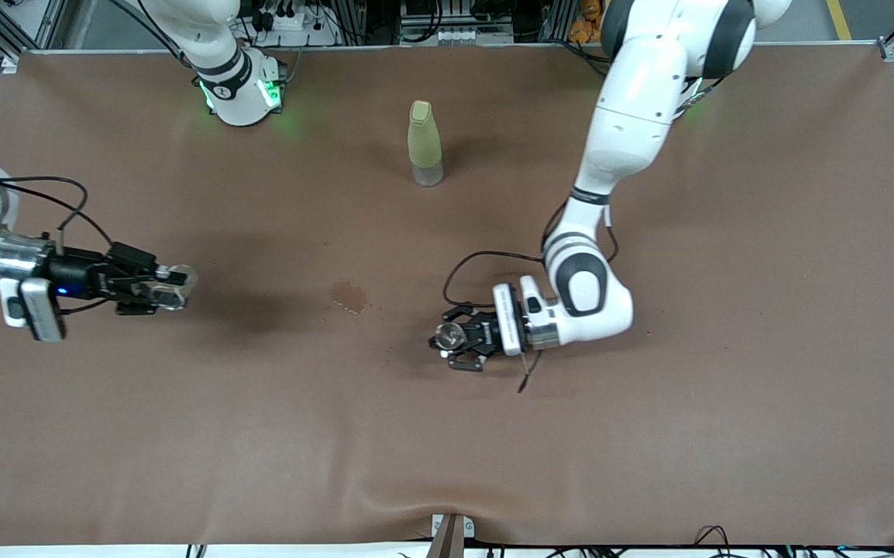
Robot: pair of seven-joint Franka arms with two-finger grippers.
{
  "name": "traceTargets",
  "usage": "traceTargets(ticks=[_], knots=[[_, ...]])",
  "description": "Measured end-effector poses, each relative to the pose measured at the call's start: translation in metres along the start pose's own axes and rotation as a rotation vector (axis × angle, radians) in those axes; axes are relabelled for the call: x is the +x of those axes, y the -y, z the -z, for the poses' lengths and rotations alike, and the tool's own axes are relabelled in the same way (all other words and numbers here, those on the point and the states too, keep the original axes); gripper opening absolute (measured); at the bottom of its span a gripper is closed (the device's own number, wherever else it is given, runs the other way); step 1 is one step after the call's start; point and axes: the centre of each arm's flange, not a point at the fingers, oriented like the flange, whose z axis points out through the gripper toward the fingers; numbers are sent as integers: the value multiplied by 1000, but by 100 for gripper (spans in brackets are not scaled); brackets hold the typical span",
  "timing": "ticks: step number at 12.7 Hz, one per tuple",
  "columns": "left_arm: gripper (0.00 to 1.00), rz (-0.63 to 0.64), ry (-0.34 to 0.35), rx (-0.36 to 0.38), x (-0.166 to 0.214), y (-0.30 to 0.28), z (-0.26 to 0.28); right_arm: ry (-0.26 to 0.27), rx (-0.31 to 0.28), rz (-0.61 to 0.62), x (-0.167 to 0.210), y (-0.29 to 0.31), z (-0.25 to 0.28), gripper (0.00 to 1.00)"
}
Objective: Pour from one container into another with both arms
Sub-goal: 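Carry the jigger back with the left gripper while the right gripper lowers the cup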
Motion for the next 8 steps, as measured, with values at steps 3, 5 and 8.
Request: traceTargets(ticks=[3,5,8], knots=[[10,21,45,-7,10,11,73,-34,-22,253,-20,-25,24,50],[10,35,58,-34,11,15,136,-48,-35,431,-33,-40,34,50],[10,44,18,-67,-16,21,240,-65,-58,639,-60,-75,50,50]])
